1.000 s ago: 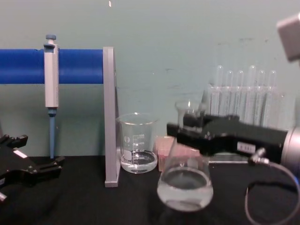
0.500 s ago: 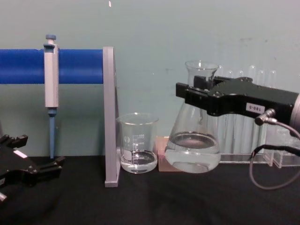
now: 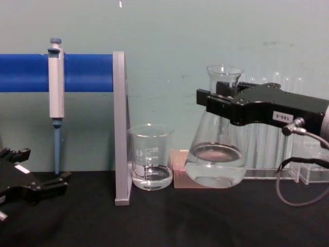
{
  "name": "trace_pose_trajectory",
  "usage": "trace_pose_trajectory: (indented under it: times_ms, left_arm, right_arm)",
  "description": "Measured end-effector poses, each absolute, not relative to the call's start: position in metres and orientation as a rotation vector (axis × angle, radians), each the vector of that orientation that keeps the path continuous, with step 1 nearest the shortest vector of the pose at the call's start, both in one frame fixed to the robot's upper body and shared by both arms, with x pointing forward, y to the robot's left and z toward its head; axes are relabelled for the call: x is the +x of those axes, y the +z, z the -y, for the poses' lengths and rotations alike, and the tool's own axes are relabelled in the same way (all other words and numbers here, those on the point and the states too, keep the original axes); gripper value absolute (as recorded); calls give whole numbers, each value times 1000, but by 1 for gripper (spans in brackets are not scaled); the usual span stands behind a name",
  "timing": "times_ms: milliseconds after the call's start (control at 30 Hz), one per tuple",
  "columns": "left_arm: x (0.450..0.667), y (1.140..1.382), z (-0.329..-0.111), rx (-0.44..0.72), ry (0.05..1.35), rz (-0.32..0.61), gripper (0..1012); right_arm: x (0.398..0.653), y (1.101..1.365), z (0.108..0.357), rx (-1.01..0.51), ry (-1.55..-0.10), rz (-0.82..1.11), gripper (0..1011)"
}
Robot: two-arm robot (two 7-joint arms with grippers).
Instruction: Grasp the erlenmeyer flask with one hand, shake it three times, then place it back.
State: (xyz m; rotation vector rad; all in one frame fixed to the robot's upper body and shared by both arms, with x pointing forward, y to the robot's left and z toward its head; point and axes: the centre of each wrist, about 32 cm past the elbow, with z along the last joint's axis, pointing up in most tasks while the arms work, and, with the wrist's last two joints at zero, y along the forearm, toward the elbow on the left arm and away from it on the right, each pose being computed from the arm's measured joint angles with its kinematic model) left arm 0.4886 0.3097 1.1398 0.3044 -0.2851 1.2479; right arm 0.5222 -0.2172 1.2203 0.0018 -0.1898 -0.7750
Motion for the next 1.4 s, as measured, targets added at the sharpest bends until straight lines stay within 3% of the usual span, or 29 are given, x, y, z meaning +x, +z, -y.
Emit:
trace_pose_trajectory:
  times_ms: [833,1400]
  left_arm:
    - [489,1140,-310,304,1248,285,1001]
    - [489,1140,-310,305,1248,285,1001]
  right_arm:
    - [523,1216,215,1,-776,165,458]
    - [517,1214,200,12,-679,147,458]
